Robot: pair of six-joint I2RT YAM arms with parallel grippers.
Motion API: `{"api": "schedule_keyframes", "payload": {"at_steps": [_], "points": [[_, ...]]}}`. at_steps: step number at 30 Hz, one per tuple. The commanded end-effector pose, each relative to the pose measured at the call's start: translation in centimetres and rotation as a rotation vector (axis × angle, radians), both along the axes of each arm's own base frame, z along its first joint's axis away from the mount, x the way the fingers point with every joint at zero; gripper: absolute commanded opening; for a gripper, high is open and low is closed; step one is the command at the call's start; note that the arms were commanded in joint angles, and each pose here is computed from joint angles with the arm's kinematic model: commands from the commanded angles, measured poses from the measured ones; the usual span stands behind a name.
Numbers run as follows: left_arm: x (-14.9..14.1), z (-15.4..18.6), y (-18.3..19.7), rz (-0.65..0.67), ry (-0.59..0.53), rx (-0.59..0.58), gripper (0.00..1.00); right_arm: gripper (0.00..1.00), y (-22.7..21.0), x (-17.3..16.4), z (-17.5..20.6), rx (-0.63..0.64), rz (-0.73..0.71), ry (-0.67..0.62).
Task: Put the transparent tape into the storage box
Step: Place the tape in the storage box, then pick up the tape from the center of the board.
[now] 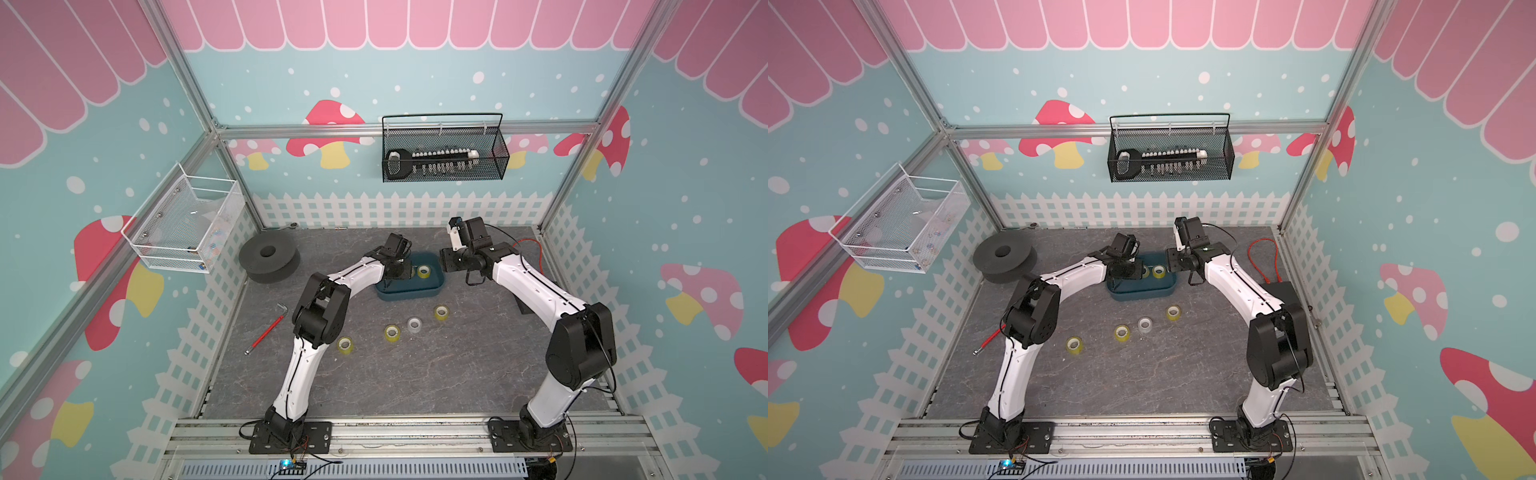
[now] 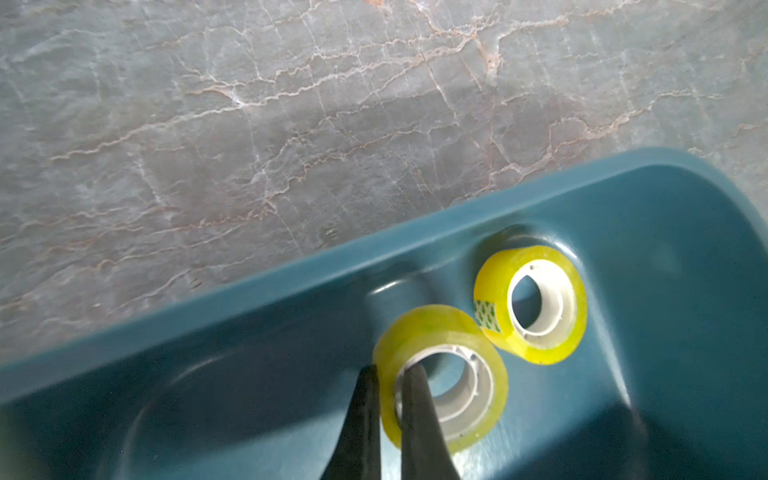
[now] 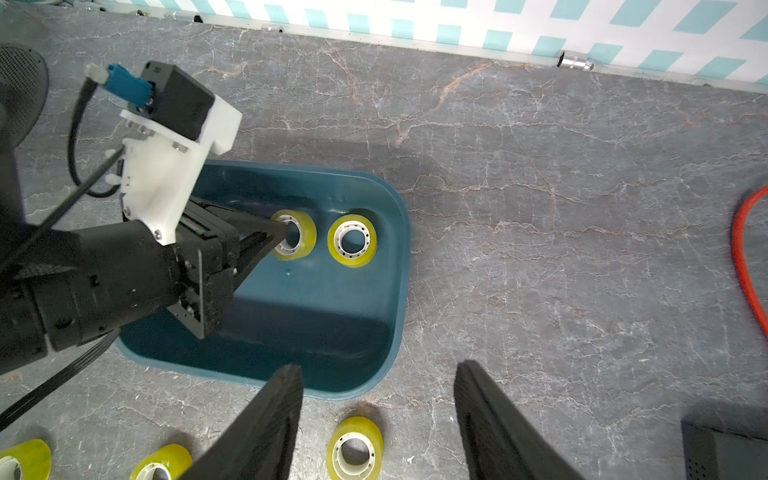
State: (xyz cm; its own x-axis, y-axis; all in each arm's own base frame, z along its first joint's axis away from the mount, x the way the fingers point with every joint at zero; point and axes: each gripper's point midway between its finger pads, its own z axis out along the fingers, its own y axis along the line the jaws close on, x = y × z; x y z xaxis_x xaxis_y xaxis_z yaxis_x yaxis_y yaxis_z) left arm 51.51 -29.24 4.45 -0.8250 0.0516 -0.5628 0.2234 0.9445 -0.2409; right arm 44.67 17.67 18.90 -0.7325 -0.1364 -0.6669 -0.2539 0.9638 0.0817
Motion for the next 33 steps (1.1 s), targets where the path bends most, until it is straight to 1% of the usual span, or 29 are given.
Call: {"api": "schedule_keyframes", "payload": {"at_steps": [1,4,7,10,17,21,23,24,27,30,33], "points": [[-0.1,-0.8,-0.3,0.006,0.028,-0.002,0.07,0.65,-0.1,0.1,-0.7,-0.002,0.004,0.008],[-0.1,-1.0,-0.3,0.009,0.033,0.004,0.09,0.64,-0.1,0.1,-0.8,-0.001,0.006,0.01],[-0.2,-1.2,-0.1,0.015,0.04,0.012,0.15,0.65,-0.2,0.1,-0.8,-0.003,0.005,0.01],[-0.2,-1.2,0.1,0.021,0.037,0.016,0.16,0.65,-0.3,0.1,-0.8,-0.002,0.004,0.012],[0.1,-0.6,0.0,0.022,0.024,0.015,0.3,0.65,-0.3,0.1,-0.8,0.005,0.002,0.012],[0.1,-0.2,0.1,0.025,0.015,0.016,0.32,0.65,-0.3,-0.1,-0.7,0.01,-0.003,0.01],[0.3,0.3,0.1,0.025,0.004,0.014,0.38,0.65,-0.2,-0.1,-0.5,0.015,-0.003,0.007],[0.2,0.5,0.0,0.024,0.001,0.012,0.39,0.65,-0.2,-0.1,-0.5,0.017,-0.002,0.006],[0.6,2.6,0.0,0.028,-0.039,-0.003,0.41,0.65,-0.2,-0.4,-0.3,0.025,0.003,0.007],[0.8,5.5,0.1,0.034,-0.099,-0.015,0.47,0.65,-0.2,-1.1,-0.4,0.031,0.014,0.016],[0.8,8.5,0.4,0.039,-0.151,-0.027,0.55,0.65,-0.2,-2.0,-1.2,0.032,0.029,0.052]]}}
